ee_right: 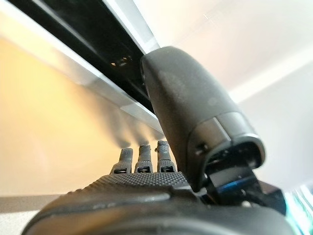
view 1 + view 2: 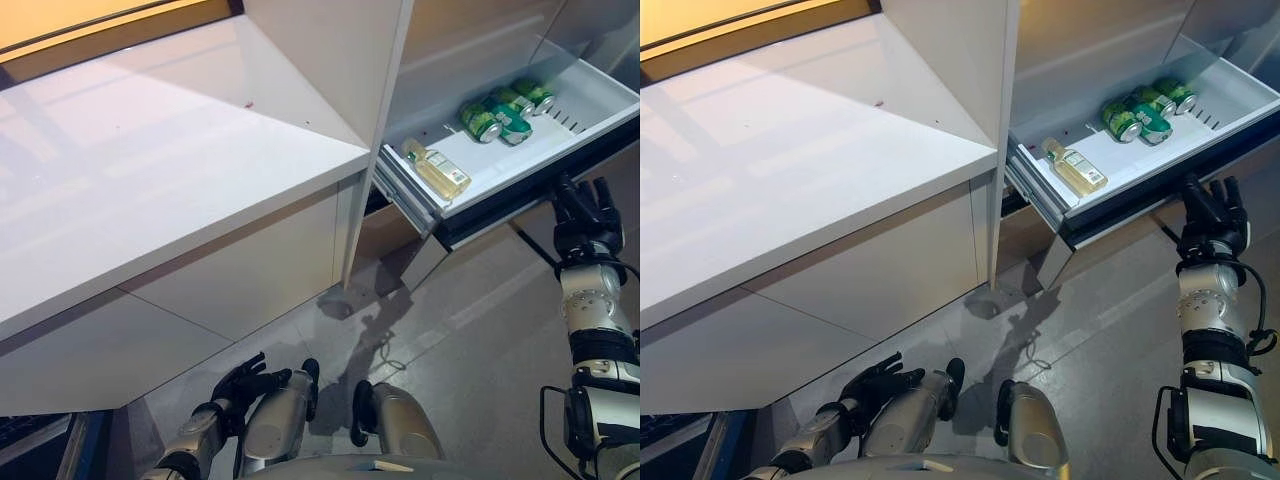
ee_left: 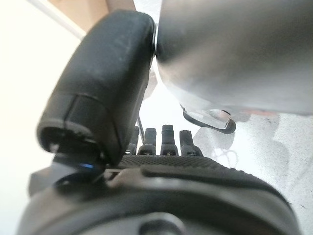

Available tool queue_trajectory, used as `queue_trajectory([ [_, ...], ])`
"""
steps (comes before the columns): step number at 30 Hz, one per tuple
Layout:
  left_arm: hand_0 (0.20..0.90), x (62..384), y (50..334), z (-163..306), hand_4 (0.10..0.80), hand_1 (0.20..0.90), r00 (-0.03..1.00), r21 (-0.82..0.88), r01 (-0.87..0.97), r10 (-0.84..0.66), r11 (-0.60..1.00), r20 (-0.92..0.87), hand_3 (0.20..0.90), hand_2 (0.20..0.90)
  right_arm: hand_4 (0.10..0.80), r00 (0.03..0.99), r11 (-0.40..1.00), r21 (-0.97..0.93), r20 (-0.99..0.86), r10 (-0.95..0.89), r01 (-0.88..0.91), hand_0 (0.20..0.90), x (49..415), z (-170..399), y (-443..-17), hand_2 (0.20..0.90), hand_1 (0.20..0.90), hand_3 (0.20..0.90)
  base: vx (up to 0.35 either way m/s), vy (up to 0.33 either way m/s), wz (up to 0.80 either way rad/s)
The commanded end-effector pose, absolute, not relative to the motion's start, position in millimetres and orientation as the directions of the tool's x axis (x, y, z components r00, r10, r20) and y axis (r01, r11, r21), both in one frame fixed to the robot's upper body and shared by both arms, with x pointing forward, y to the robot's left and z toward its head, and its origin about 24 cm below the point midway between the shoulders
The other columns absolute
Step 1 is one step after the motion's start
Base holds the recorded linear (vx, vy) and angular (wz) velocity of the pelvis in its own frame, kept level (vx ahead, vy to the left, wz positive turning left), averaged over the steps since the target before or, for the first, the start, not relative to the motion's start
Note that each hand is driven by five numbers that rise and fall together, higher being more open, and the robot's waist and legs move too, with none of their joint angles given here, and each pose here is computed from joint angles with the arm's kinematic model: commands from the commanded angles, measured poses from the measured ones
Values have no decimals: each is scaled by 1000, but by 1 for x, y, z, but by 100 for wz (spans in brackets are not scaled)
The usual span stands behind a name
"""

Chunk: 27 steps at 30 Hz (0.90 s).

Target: Put drinks into fridge and close the fridge

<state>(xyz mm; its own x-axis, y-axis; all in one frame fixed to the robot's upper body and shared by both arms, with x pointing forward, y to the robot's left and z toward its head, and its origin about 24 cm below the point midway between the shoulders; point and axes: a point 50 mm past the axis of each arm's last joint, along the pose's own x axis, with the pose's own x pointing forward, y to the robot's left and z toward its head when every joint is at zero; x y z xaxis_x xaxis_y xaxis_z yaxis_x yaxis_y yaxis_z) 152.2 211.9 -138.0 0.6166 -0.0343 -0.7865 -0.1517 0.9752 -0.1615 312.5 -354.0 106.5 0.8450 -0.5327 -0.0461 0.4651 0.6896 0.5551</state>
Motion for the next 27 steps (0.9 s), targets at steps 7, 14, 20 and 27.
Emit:
queue_trajectory([
  [7,900,89,234,-153,800,900,478,-70,-106,-10,992,-878,900,900,800,917,860,484,250,-311,160,900,346,184,-315,900,900,900,63,8,10],
  [14,900,89,234,-153,800,900,476,-64,-85,-16,994,-879,900,900,800,907,852,482,235,-350,203,900,340,180,-324,900,900,900,15,-20,3],
  [20,900,87,237,-153,800,900,446,-36,-55,-8,998,-895,900,900,800,906,848,474,209,-368,235,900,334,172,-327,900,900,900,-15,-69,-11],
  [27,900,95,235,-152,800,900,454,-37,-38,-15,999,-891,900,900,800,941,867,438,116,-317,238,900,327,144,-318,900,900,900,-85,-90,-39],
])
